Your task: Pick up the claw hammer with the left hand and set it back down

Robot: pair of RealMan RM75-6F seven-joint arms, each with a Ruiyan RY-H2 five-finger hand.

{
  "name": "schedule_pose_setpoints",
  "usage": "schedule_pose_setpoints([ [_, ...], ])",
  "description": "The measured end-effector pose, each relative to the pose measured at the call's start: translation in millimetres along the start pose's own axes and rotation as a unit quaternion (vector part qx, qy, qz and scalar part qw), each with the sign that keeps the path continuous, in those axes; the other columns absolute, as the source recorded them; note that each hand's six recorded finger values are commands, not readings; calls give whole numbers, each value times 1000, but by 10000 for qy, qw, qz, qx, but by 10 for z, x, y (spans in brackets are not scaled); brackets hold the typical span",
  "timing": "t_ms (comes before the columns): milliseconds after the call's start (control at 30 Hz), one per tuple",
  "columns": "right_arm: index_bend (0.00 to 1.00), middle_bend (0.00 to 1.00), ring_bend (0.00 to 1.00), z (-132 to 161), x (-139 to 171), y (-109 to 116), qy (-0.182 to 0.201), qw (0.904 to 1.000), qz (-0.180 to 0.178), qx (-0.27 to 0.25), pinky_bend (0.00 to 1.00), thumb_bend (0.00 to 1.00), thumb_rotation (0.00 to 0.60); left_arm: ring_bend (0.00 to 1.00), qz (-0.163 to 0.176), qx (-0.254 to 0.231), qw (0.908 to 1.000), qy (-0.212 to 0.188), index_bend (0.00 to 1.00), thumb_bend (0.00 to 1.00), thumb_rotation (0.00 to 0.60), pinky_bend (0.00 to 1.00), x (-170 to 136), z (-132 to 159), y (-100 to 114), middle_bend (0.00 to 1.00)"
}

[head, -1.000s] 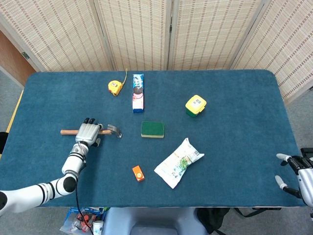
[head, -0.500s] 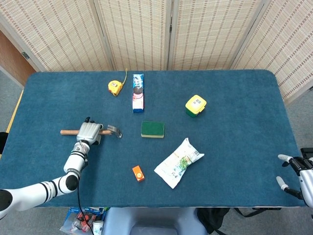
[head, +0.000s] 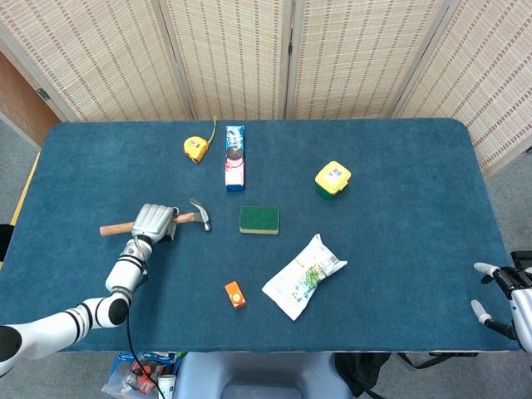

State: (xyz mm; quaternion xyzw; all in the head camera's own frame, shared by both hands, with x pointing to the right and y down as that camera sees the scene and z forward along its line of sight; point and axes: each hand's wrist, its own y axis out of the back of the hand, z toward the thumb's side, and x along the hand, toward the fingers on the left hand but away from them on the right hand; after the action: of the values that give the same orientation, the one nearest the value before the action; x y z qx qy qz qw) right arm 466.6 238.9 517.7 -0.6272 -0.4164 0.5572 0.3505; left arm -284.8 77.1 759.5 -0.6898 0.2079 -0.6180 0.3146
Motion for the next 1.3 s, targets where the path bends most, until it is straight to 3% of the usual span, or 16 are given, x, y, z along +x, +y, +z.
schedule_pose_setpoints([
  [233, 272, 430, 266, 16, -3, 0, 24, 10000, -4, -2, 281, 282, 600, 634, 447, -751, 9939, -670, 641, 611, 600, 827, -70, 115, 165, 753],
  [333, 272, 430, 265, 31, -10, -8, 46, 10000, 8, -3, 281, 282, 600, 641, 698, -1135, 9849, -1102, 634, 611, 600, 869, -126, 207, 273, 752],
  [467, 272, 430, 265, 48, -18, -14, 73, 10000, 20, 2, 281, 283, 600, 668, 1139, -1408, 9661, -1842, 634, 611, 600, 934, -237, 389, 454, 752],
  [567, 272, 430, 265, 49, -18, -18, 70, 10000, 26, 4, 281, 283, 600, 704, 1470, -1284, 9549, -2238, 636, 611, 600, 975, -293, 510, 560, 752],
  [667, 272, 431, 265, 46, -16, -20, 58, 10000, 30, 6, 281, 282, 600, 736, 1659, -1052, 9494, -2450, 642, 611, 600, 999, -293, 629, 602, 753],
  [1067, 272, 431, 265, 19, -8, -37, 11, 10000, 54, 4, 280, 282, 600, 852, 2236, 232, 9444, -2401, 664, 611, 600, 1000, -185, 841, 602, 820],
  [1300, 272, 431, 265, -3, 0, -48, -15, 10000, 68, -3, 281, 283, 600, 853, 2225, 535, 9461, -2293, 665, 611, 600, 1000, -114, 860, 536, 821],
])
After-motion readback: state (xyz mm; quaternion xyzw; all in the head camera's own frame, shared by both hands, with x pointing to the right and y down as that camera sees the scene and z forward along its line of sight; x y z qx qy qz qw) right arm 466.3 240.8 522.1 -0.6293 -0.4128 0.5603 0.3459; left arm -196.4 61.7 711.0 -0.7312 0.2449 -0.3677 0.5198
